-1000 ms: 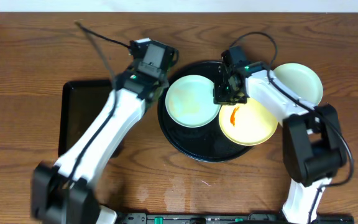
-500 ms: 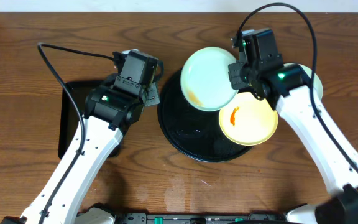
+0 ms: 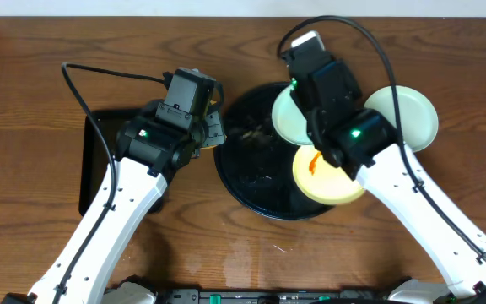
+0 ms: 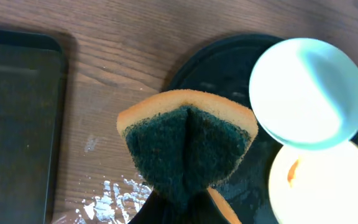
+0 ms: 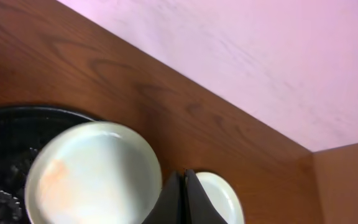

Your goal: Clean dirty plates on tray and stack at the side

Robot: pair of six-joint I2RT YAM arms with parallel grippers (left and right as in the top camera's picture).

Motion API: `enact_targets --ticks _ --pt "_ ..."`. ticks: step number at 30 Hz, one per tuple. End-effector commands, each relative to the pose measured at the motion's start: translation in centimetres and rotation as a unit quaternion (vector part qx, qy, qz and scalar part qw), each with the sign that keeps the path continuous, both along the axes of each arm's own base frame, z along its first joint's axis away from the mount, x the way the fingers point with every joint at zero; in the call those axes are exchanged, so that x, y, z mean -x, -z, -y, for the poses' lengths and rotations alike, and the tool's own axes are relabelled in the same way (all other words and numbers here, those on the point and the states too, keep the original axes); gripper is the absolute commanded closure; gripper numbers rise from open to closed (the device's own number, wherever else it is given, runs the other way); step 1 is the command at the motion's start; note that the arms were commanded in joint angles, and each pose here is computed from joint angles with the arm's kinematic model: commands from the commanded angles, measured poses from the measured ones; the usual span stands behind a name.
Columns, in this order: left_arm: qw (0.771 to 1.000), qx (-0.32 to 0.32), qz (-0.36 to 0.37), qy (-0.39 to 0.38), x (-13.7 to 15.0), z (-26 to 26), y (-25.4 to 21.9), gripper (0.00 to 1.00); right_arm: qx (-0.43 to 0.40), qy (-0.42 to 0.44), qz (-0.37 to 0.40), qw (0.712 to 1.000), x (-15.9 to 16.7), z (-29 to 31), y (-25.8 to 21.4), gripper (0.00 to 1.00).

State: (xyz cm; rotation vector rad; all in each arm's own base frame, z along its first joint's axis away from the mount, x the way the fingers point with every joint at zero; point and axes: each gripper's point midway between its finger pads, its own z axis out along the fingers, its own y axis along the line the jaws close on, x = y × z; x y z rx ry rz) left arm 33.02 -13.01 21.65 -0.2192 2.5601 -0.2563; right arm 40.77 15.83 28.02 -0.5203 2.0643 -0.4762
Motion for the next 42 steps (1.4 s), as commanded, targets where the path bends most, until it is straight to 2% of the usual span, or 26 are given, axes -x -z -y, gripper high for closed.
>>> enact_targets --ticks 1,4,6,8,9,13,15,17,23,32,34,38,42 --pt "1.000 0.001 -0.005 0.003 0.1 0.1 0.3 0.92 -0.021 0.058 0.022 0.998 0.2 1.8 -1.4 0.99" --pt "1.000 0.001 -0.005 0.004 0.1 0.1 0.3 0.92 -0.073 0.057 -0.023 0.995 0.3 2.0 0.7 0.93" --pt "1.000 0.001 -0.005 0.004 0.1 0.1 0.3 0.92 -0.132 0.076 -0.061 0.986 0.0 2.8 2.6 0.76" --pt "1.000 0.001 -0.005 0.004 0.2 0.1 0.3 0.92 -0.180 0.084 -0.094 0.975 -0.4 3.4 4.0 0.53" --pt "1.000 0.001 -0.005 0.004 0.2 0.1 0.3 0.92 -0.199 0.087 -0.108 0.970 -0.5 3.7 4.7 0.49" --pt "1.000 0.001 -0.005 0.003 0.2 0.1 0.3 0.92 -0.277 0.092 -0.177 0.940 -1.4 4.1 8.1 0.46" --pt "1.000 0.001 -0.005 0.003 0.2 0.1 0.3 0.92 -0.314 0.079 -0.234 0.917 -2.7 3.4 12.1 0.38" --pt "1.000 0.001 -0.006 0.004 0.2 0.1 0.3 0.92 -0.315 0.084 -0.266 0.907 -3.7 2.9 15.9 0.33" --pt "1.000 0.000 -0.009 0.003 0.1 0.1 0.6 0.92 -0.304 0.097 -0.324 0.891 -4.0 2.1 22.9 0.30" --pt "1.000 -0.007 -0.024 0.003 -0.2 0.2 1.7 0.92 -0.301 0.106 -0.357 0.878 -4.2 1.6 28.3 0.37" --pt "1.000 -0.008 -0.026 0.003 -0.3 0.3 1.9 0.92 -0.300 0.107 -0.360 0.877 -4.1 1.6 28.7 0.48" --pt "1.000 -0.008 -0.026 0.003 -0.4 0.3 2.0 0.92 -0.298 0.106 -0.362 0.877 -4.0 1.4 28.9 0.98" --pt "1.000 -0.009 -0.028 0.003 -0.3 0.3 2.0 0.92 -0.297 0.104 -0.362 0.877 -4.0 1.2 28.7 0.99"
